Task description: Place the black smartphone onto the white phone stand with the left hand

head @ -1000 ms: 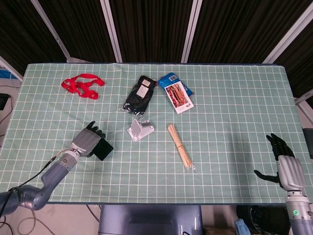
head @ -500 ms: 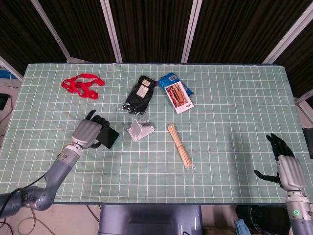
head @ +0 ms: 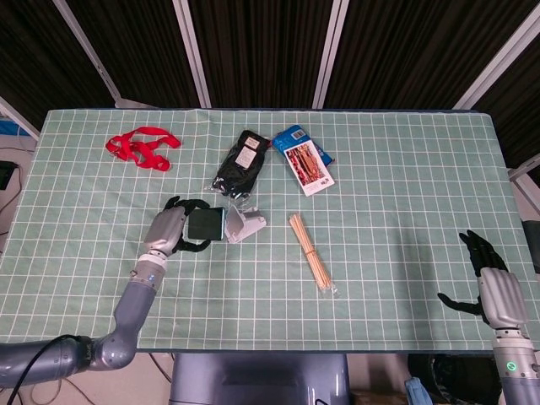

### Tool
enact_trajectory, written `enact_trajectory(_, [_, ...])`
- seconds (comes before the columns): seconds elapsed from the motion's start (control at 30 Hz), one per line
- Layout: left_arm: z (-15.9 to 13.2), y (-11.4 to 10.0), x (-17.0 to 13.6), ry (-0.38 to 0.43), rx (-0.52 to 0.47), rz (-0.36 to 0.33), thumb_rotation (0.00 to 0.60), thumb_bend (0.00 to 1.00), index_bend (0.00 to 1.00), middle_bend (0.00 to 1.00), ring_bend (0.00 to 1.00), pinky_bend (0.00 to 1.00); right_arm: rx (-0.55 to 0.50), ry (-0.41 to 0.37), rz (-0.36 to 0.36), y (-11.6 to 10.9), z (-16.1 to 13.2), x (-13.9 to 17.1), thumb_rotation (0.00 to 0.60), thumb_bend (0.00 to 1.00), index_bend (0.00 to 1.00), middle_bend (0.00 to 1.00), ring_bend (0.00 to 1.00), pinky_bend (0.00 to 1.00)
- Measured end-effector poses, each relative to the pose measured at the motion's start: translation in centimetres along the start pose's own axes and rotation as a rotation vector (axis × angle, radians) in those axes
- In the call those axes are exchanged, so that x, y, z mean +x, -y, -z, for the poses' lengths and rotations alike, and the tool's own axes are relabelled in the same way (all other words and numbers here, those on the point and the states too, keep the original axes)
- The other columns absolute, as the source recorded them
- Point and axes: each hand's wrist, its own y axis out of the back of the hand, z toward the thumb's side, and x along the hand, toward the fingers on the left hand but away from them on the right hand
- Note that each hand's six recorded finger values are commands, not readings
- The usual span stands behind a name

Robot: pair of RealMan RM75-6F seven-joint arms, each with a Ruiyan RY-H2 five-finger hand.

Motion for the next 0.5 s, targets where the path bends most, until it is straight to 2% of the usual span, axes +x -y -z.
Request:
enact_trajectory(0.13, [-1.4,1.1,0.3,-0.04,-0.174,-0.018,0.6,0.48,0.61,0.69,0.16,0.0,-0.004,0.002,-0.001,0.0,0.0,0.0,0.6,0.11,0.0,0.0,0.0,0.15])
enact_trajectory(0.5, [-2.4,1.6,0.9,-0.118,-0.418,-0.03,0.6,0.47,0.61,0.69,0.16,0.0,-0.013,0.009,-0.008,0.1,0.1,0.0,0.6,0.11,0.0,0.0,0.0,0.15])
